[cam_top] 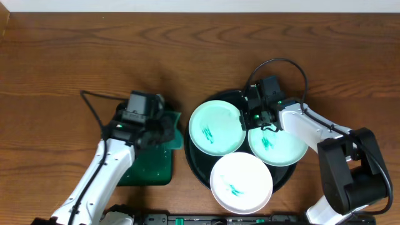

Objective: Clean dirty plates on tray and stack at the side
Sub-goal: 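Move the sponge with the left gripper onto the top-left plate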

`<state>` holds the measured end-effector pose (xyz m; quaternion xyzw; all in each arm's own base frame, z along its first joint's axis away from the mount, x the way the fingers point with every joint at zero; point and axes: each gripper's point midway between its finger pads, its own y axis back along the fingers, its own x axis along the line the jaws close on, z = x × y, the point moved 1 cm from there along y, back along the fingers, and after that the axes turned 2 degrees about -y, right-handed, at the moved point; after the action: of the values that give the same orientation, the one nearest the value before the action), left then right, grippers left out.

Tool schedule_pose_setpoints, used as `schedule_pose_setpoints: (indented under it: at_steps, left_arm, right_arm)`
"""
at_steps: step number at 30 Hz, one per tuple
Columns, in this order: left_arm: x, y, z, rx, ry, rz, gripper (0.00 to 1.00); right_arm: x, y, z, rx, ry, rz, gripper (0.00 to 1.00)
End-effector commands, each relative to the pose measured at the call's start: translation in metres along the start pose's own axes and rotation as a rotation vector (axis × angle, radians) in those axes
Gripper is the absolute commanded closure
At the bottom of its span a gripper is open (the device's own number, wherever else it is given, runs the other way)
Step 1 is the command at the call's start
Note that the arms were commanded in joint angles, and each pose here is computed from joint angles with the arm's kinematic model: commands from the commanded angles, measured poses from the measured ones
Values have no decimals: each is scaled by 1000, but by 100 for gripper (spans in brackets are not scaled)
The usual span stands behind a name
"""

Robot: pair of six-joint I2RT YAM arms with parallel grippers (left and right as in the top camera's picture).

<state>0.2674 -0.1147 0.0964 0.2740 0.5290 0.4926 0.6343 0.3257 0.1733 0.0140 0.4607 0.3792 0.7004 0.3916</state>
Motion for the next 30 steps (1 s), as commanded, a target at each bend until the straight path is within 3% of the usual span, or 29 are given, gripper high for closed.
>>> schedule_pose_setpoints:
  at_steps: [1,8,16,27,30]
  left_arm:
    - [-34,2,9,-42,-42,-94,93]
    - [-87,-8,14,-54,-11,-270,93]
    - [-125,-50,8,49,107,-413,93]
    - [-111,-94,-10,173,223,-360,93]
    - [-92,-99,-13,165,246,-267,93]
  right_arm:
    - [5,6,6,-19,38,-7,99]
    - [5,6,3,-9,35,-9,99]
    - [4,6,2,-4,31,-11,99]
    - [5,5,0,6,24,-11,99]
    - [5,6,0,5,13,-14,99]
